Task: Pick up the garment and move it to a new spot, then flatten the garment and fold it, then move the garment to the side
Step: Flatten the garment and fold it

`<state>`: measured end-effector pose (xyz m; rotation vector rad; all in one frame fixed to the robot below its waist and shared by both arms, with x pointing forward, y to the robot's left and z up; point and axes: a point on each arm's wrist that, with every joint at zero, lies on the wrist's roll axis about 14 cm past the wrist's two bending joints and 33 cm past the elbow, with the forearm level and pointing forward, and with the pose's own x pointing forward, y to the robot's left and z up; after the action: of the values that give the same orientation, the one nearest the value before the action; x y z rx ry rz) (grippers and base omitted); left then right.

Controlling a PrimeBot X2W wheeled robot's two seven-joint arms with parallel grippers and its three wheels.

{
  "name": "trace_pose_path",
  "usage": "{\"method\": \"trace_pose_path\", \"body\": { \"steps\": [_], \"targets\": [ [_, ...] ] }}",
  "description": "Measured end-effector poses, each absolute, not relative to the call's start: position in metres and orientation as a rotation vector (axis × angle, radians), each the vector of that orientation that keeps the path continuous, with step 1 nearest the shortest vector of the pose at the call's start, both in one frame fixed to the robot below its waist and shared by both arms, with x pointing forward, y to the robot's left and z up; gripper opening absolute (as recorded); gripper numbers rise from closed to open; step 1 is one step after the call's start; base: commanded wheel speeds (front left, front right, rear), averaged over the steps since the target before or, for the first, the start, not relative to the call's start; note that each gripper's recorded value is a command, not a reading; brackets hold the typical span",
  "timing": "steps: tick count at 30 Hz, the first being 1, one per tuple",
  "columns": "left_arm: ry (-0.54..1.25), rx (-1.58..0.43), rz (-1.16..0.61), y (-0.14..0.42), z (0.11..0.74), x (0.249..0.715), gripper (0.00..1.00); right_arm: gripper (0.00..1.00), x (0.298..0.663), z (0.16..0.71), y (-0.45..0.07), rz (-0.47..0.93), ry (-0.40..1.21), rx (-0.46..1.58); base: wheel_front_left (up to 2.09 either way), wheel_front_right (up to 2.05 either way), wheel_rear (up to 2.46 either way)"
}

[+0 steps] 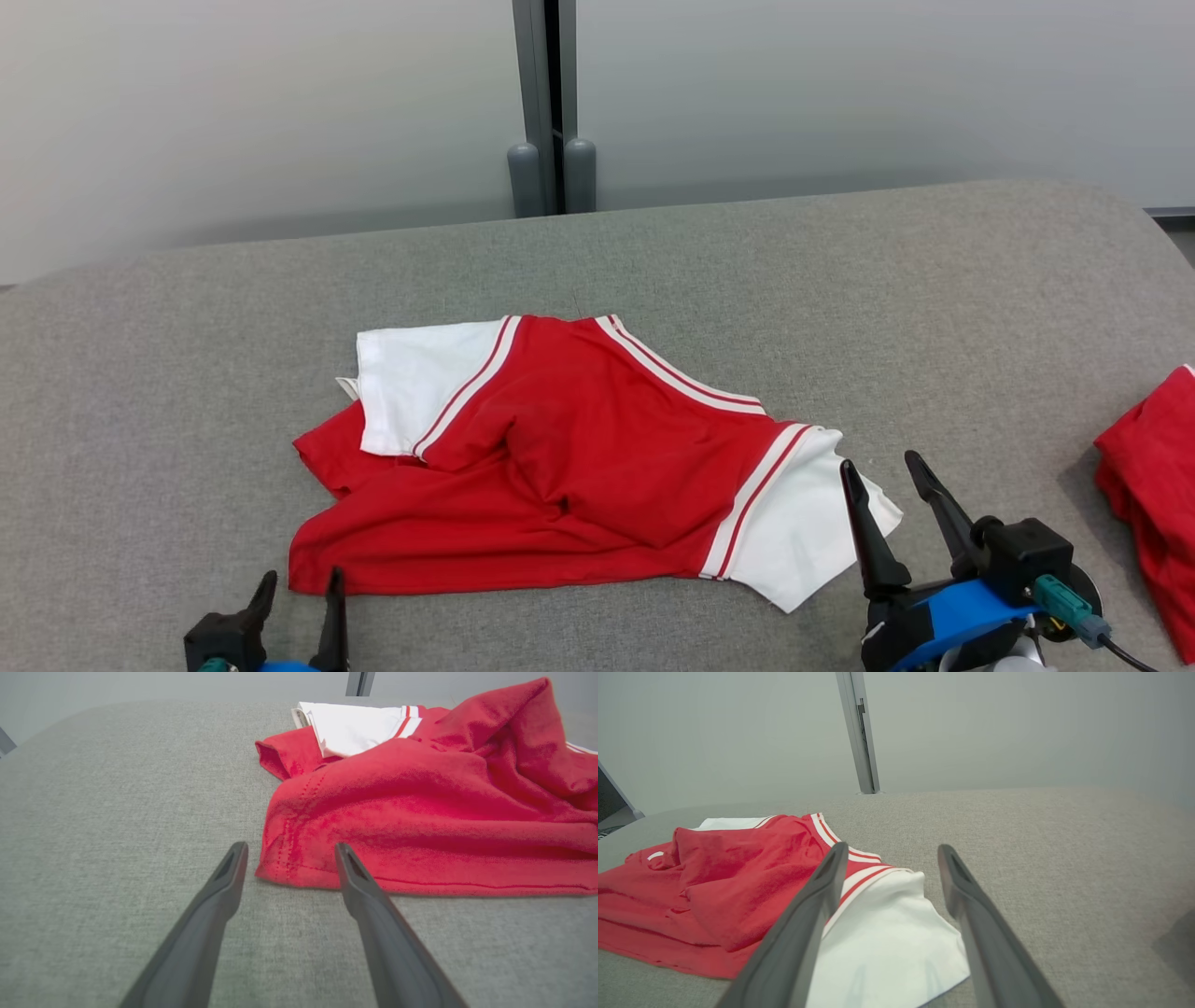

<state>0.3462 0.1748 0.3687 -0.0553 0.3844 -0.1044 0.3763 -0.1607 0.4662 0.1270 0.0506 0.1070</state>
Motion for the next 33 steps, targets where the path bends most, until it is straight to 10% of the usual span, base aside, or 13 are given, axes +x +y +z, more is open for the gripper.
{"method": "trace_pose_path", "body": {
  "steps": [18, 22, 33],
  "targets": [
    [0.484, -0.069, -0.142, 0.174, 0.342, 0.358, 1.00, 1.00, 0.384, 0.452, -0.167, 0.087, 0.092, 0.131, 0.00, 0.00, 0.00],
    [0.512, -0.074, -0.164, 0.169, 0.336, 0.356, 0.00, 1.00, 0.381, 0.441, -0.175, 0.059, 0.124, 0.134, 0.00, 0.00, 0.00],
    [0.519, -0.091, -0.200, 0.162, 0.337, 0.349, 0.00, 1.00, 0.370, 0.389, -0.210, -0.064, 0.300, 0.133, 0.00, 0.00, 0.00]
  ]
}}
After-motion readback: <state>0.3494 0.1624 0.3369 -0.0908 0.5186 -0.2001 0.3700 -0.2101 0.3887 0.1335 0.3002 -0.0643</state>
